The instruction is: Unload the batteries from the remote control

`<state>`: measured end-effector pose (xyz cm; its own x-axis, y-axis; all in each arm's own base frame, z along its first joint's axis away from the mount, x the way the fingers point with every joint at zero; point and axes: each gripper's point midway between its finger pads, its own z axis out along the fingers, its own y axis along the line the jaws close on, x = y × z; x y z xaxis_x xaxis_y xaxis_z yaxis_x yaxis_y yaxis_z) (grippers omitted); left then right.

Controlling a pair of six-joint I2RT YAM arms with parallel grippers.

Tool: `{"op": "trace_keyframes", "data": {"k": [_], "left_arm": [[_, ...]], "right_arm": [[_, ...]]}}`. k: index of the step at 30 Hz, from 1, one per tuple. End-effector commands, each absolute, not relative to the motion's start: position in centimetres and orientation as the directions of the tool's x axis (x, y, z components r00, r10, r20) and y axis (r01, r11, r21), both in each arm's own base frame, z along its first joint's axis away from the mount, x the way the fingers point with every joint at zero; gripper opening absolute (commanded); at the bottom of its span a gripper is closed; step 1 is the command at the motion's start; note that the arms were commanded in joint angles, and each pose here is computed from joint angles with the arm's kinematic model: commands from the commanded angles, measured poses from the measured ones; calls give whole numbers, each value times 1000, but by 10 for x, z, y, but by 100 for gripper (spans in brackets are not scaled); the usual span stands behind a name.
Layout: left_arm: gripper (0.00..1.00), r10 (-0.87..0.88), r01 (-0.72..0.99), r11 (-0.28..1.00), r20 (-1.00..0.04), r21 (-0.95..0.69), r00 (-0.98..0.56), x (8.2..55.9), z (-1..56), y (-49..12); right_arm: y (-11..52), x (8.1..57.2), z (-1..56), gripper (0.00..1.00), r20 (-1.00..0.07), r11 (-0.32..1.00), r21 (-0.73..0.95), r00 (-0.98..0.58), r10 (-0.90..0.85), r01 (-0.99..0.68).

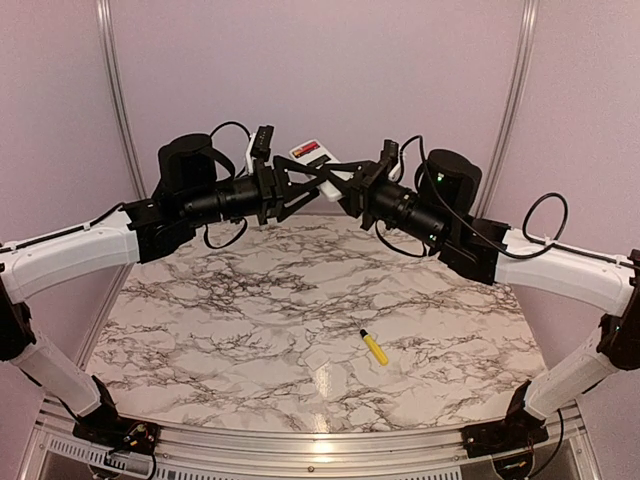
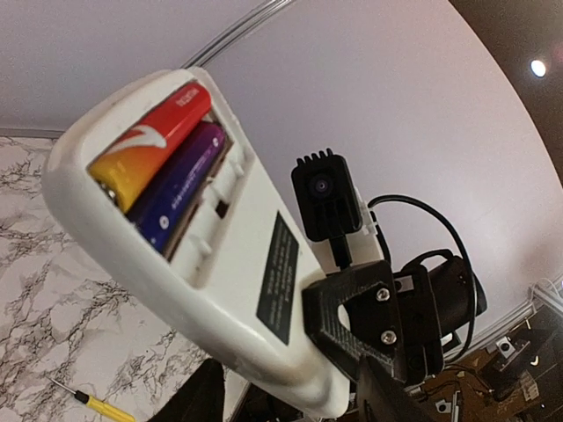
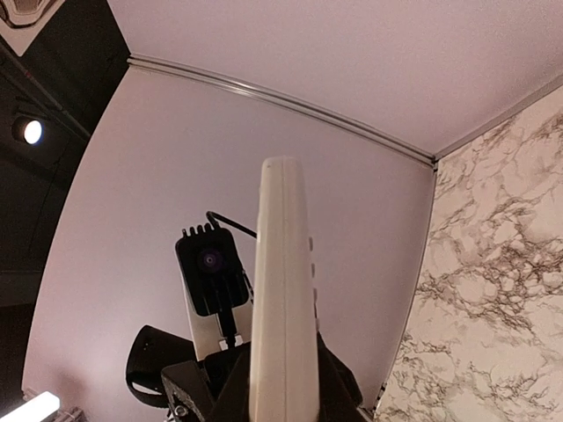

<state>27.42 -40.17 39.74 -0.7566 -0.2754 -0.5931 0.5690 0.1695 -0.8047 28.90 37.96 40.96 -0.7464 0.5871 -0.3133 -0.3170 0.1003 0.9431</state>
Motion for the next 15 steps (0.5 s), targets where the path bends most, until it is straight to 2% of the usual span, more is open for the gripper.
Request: {"op": "trace_keyframes", "data": {"k": [1, 5, 15], "left_arm": [[47, -313, 591, 113, -593, -799, -742, 276, 420, -405], [33, -328, 578, 66, -565, -813, -757, 276, 426, -405], [30, -332, 582, -46, -537, -812, -776, 269, 445, -408]], "right_arm": [[379, 281, 446, 0, -309, 3, 923, -734, 605, -386], [379, 278, 451, 0, -319, -19, 911, -732, 602, -412], [384, 271, 455, 0, -331, -62, 895, -750, 572, -442]]}}
